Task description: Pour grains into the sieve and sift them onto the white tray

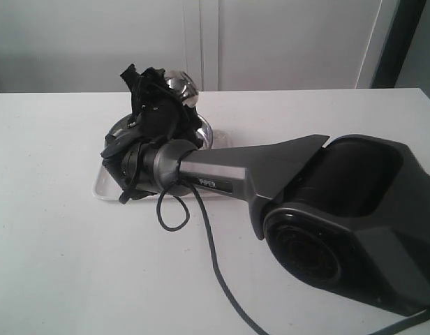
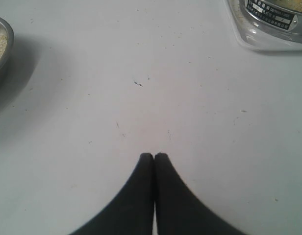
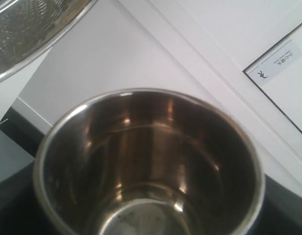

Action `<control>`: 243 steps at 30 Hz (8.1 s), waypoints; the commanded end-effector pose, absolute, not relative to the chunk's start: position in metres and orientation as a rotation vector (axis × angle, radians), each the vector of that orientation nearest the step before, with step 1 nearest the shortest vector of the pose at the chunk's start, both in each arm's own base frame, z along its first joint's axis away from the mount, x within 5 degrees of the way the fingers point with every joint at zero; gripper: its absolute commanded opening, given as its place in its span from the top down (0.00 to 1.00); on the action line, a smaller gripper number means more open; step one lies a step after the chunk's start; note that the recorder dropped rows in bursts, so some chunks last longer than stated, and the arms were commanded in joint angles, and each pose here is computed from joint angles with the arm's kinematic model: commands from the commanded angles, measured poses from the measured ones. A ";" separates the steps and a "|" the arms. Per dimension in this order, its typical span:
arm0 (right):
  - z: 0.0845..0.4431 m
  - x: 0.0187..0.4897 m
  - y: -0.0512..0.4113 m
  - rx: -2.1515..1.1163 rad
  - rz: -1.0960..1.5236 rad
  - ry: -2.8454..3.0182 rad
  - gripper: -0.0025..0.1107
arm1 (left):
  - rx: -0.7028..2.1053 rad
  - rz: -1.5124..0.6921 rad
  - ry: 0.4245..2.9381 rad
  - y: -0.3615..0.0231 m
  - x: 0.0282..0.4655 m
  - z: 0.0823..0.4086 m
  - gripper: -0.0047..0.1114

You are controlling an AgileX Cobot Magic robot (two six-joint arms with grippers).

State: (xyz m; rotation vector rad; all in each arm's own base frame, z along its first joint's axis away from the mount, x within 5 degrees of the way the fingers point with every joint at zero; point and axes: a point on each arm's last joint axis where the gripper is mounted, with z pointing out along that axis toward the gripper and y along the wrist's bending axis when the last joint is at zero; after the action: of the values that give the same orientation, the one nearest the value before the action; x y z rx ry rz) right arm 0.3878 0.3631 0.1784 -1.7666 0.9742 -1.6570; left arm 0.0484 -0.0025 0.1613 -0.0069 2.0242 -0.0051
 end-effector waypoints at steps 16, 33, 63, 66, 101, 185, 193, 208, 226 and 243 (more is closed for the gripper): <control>0.184 0.379 0.369 -1.656 -1.598 1.053 0.98 | -0.020 -0.017 2.031 -0.003 0.048 0.158 0.96; 0.186 0.373 0.382 -1.617 -1.446 1.057 0.98 | -0.020 -0.017 2.031 -0.003 0.048 0.158 0.96; 0.193 0.372 0.379 -1.586 -1.496 1.066 0.98 | -0.020 -0.017 2.031 -0.003 0.048 0.158 0.96; 0.195 0.367 0.381 -1.564 -1.531 1.069 0.98 | -0.020 -0.017 2.031 -0.003 0.048 0.158 0.96; 0.216 0.358 0.375 -1.418 -1.195 1.401 0.98 | -0.020 -0.017 2.031 -0.003 0.048 0.158 0.96; 0.260 0.334 0.255 -0.732 0.371 1.851 0.98 | -0.020 -0.017 2.031 -0.003 0.048 0.158 0.96; 0.259 0.334 0.254 -0.681 0.403 1.886 0.98 | -0.020 -0.017 2.031 -0.003 0.048 0.158 0.96; 0.271 0.332 0.204 -0.466 0.441 1.885 0.98 | -0.020 -0.017 2.031 -0.003 0.048 0.158 0.96; 0.236 0.330 0.140 -0.163 0.547 1.789 0.98 | -0.020 -0.017 2.031 -0.003 0.048 0.158 0.96; 0.211 0.334 0.113 -0.059 0.431 1.695 0.98 | -0.020 -0.017 2.031 -0.003 0.048 0.158 0.96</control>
State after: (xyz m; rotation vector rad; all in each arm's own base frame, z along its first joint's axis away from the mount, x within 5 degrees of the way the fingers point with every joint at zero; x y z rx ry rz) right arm 0.3311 0.1143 0.2172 -0.0665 1.7130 0.4438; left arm 0.0484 -0.0025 0.1613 -0.0069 2.0242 -0.0051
